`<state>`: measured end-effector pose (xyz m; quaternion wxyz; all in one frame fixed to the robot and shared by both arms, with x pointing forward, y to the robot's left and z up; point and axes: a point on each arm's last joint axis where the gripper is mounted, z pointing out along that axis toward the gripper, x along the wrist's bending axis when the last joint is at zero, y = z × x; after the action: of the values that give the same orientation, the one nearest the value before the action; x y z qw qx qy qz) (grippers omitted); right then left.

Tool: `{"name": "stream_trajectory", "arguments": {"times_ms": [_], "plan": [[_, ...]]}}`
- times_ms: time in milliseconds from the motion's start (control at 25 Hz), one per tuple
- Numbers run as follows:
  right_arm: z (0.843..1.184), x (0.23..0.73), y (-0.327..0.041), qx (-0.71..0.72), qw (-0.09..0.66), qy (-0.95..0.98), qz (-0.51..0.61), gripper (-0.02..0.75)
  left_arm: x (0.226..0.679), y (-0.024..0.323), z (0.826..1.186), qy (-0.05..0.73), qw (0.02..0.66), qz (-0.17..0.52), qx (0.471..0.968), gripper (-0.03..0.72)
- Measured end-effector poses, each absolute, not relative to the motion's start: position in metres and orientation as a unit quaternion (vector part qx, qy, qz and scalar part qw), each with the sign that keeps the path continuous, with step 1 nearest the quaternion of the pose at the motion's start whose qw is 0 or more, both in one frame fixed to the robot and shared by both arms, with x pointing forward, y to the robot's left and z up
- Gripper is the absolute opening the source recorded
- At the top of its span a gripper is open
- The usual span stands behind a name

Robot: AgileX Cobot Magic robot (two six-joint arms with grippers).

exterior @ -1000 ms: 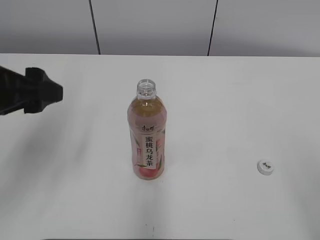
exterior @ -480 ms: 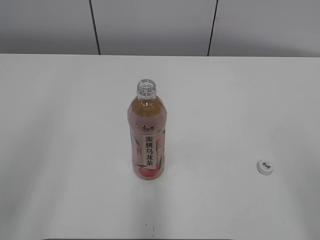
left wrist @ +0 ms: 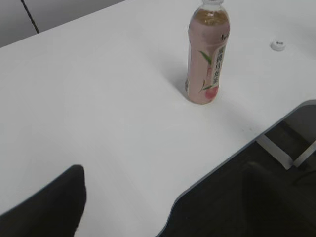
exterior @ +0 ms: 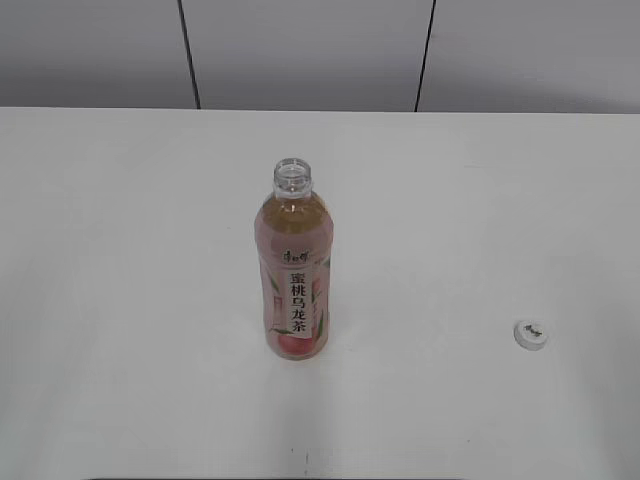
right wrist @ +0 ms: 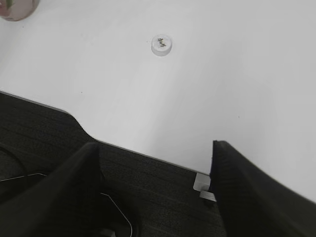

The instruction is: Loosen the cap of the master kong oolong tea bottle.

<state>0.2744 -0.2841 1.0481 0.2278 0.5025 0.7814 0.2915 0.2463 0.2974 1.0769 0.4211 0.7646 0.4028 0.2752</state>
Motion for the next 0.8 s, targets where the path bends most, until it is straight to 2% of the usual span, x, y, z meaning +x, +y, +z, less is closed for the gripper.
{"name": "stream_trajectory", "arguments": {"times_ms": [800], "plan": [[1.0482,0.2747,-0.2841,0.502,0.229,0.781,0.293,0.525,0.2492,0.2969,1.0715,0.401,0.422,0.283,0.762,0.571]]}}
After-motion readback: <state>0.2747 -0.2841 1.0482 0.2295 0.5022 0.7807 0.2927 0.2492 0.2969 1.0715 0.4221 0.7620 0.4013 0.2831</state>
